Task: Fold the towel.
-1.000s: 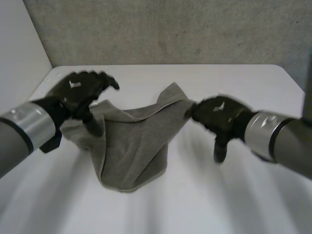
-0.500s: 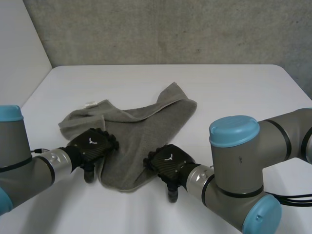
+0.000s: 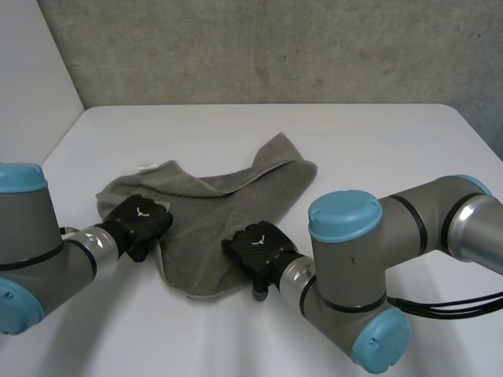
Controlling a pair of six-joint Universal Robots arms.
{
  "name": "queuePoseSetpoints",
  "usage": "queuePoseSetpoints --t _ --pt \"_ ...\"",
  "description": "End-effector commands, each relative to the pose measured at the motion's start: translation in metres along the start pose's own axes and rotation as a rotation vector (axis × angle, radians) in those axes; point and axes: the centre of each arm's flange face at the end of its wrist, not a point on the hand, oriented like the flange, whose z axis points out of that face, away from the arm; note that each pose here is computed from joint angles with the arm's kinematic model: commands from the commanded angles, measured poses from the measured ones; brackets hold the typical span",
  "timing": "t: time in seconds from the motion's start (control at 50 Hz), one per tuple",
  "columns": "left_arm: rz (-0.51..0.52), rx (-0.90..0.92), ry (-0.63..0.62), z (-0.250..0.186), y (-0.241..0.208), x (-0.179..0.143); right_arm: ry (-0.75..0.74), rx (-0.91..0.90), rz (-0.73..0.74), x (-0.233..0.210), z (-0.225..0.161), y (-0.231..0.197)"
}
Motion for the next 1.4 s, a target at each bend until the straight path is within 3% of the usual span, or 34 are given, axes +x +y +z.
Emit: queuePoseSetpoints --t 0.02,0.08,0.12,0.14,0.24,0.34,0.64,0.78,0.88,1.0,1.12,1.28,1.4 --pt "-0.056 0.057 -0.052 -0.003 -0.018 -0.016 0.001 0.024 0.001 -0.003 0.006 -0.006" --pt "-0.100 0.076 -0.069 -0.004 -0.024 -0.022 -0.002 0.029 -0.002 -0.004 0.007 -0.008" --pt "-0.212 0.107 -0.095 -0.004 -0.031 -0.034 -0.002 0.034 -0.004 -0.004 0.011 -0.008" --pt "-0.213 0.108 -0.095 -0.004 -0.031 -0.034 -0.002 0.034 -0.004 -0.004 0.011 -0.008" --pt "-0.409 0.153 -0.136 -0.004 -0.040 -0.058 0.010 0.044 -0.004 -0.003 0.015 -0.011" --pt "-0.479 0.153 -0.142 -0.005 -0.041 -0.065 0.016 0.052 -0.005 -0.004 0.016 -0.014" --pt "-0.515 0.147 -0.137 -0.007 -0.044 -0.066 0.006 0.026 0.038 -0.008 0.025 -0.003" --pt "-0.546 0.162 -0.140 -0.007 -0.047 -0.070 0.028 0.069 0.041 0.002 0.017 -0.022" --pt "-0.534 0.193 -0.145 -0.013 -0.058 -0.073 0.136 0.220 0.046 0.049 -0.019 -0.084" --pt "-0.515 0.264 -0.156 -0.027 -0.081 -0.078 0.244 0.300 0.040 0.093 -0.055 -0.129" --pt "-0.605 0.476 -0.144 -0.070 -0.139 -0.084 0.391 0.456 0.010 0.137 -0.127 -0.198" --pt "-0.706 0.625 -0.086 -0.110 -0.174 -0.078 0.407 0.511 -0.013 0.136 -0.161 -0.216" --pt "-0.753 0.541 -0.055 -0.094 -0.153 -0.063 0.320 0.397 -0.019 0.128 -0.138 -0.188"
